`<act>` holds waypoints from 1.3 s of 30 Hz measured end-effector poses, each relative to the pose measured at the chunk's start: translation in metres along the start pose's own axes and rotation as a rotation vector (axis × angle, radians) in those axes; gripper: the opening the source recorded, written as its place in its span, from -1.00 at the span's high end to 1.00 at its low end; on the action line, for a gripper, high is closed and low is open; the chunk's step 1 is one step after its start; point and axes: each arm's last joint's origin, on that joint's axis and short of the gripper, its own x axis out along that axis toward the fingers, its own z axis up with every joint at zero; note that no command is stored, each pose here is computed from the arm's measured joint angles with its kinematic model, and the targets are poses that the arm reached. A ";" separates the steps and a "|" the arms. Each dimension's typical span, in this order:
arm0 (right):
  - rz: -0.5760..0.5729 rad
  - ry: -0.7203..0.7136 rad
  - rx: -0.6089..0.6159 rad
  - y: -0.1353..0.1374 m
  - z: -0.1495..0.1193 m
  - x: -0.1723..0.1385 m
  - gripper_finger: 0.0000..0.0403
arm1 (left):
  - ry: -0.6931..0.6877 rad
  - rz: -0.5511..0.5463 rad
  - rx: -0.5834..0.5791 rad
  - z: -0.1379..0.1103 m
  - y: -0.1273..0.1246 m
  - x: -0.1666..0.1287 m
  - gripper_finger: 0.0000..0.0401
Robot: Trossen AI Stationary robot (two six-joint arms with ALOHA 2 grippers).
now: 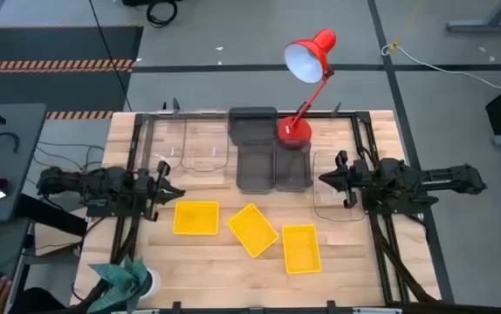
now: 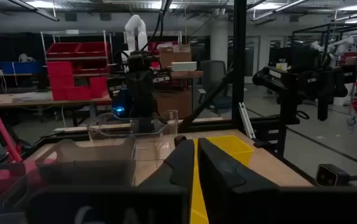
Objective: Stack baskets by color
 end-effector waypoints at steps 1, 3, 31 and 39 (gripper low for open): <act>0.000 0.000 0.000 0.000 0.000 0.000 0.90 | 0.000 0.000 0.000 0.000 0.000 0.000 0.87; 0.000 0.000 0.000 0.000 0.000 0.000 0.90 | 0.000 0.000 0.000 0.000 0.000 0.000 0.87; 0.000 0.000 0.000 0.000 0.000 0.000 0.90 | 0.000 0.000 0.000 0.000 0.000 0.000 0.83; 0.000 0.000 0.000 0.000 0.000 0.000 0.90 | 0.000 0.000 0.000 0.000 0.000 0.000 0.87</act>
